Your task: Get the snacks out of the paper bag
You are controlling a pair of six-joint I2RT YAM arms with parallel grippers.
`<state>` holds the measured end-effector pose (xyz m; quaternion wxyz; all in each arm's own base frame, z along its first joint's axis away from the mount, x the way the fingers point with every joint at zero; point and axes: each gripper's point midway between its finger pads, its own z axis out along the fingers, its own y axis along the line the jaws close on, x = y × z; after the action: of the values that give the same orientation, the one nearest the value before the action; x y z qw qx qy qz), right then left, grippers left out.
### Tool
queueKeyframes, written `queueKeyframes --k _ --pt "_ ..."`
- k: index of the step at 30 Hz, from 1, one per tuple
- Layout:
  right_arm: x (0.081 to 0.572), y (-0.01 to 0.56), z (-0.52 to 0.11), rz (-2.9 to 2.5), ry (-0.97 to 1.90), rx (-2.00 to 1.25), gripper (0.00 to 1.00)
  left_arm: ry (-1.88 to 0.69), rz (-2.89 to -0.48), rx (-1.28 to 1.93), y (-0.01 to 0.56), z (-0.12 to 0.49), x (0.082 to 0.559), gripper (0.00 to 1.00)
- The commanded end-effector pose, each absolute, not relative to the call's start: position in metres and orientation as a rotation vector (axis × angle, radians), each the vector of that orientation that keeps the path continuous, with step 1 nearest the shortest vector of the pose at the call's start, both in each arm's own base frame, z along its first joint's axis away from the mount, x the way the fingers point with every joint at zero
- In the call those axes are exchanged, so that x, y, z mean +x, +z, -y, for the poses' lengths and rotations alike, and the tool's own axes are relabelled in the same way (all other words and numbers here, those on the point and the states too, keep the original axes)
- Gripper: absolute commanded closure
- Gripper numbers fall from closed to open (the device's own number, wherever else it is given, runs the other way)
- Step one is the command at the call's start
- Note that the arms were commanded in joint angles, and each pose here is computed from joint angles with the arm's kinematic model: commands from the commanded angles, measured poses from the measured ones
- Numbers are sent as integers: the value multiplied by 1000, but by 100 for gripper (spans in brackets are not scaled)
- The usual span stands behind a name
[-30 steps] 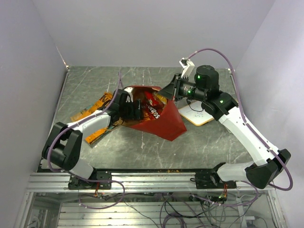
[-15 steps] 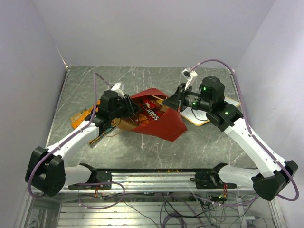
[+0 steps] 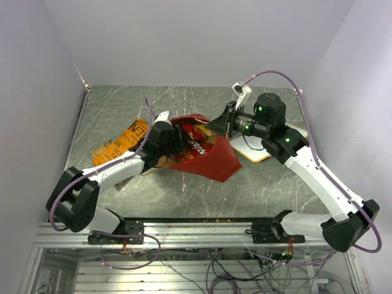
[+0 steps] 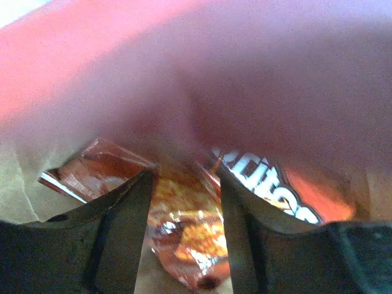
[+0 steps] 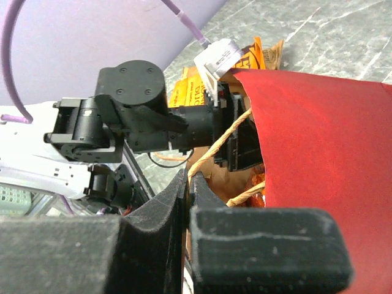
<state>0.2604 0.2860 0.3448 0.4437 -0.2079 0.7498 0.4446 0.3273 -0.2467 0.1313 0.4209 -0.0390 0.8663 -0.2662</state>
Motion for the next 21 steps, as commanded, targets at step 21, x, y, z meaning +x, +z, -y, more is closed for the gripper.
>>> queueKeyframes --k 21 --pt "265 366 -284 -1804 1073 -527 100 -459 -2211 -203 106 264 383 29"
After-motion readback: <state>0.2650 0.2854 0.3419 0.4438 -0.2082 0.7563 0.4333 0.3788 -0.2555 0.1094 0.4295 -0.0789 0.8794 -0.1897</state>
